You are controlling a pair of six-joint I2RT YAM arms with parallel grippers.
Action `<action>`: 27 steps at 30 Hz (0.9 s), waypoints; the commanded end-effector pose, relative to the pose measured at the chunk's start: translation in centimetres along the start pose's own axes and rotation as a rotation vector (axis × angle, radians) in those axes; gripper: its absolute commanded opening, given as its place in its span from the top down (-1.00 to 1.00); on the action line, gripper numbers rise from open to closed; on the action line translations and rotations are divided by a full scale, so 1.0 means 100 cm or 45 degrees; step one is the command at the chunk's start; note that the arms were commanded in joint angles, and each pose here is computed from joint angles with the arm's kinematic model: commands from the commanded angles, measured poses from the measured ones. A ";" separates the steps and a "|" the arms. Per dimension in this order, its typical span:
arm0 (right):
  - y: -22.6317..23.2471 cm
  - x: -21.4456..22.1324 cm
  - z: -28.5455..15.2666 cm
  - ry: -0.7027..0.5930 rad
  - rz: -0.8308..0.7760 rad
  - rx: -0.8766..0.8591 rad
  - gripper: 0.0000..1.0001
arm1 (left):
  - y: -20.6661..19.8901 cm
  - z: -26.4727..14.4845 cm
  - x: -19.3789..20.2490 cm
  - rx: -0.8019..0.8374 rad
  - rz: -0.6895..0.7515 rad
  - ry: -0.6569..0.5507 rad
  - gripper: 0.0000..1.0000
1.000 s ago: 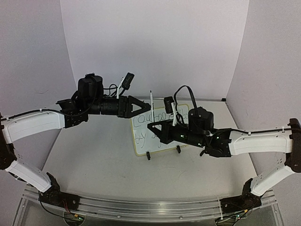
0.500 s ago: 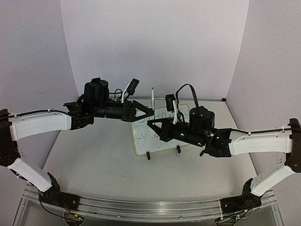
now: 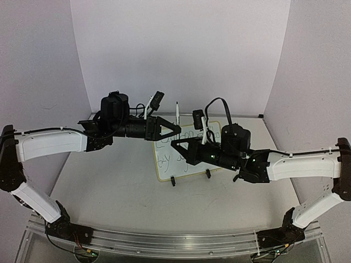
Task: Write a sentence on the whiteboard
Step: Pass from the right arm to the left, then pick up the pen cap from the center of the board.
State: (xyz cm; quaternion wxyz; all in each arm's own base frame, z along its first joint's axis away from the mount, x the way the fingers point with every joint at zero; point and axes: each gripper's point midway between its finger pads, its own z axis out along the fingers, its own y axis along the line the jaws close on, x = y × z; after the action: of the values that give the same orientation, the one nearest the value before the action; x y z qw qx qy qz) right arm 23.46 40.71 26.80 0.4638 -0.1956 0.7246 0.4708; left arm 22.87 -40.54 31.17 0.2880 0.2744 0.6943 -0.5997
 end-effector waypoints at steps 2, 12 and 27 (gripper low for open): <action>0.009 -0.010 0.000 -0.044 0.015 -0.053 1.00 | -0.017 0.004 -0.015 0.076 0.052 -0.050 0.45; 0.001 -0.007 -0.004 -0.052 0.041 -0.010 0.93 | -0.017 0.005 -0.013 0.086 0.048 -0.039 0.99; -0.126 0.002 -0.115 0.038 0.121 0.927 -0.85 | 0.033 -0.030 -0.009 -0.239 0.103 0.102 1.00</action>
State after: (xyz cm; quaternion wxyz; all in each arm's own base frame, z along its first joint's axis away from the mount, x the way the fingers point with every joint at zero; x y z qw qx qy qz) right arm 25.76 31.99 24.81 0.4778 -0.0705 0.8135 0.3240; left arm 24.78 -39.19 27.85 0.2888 0.2762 0.7490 -0.5285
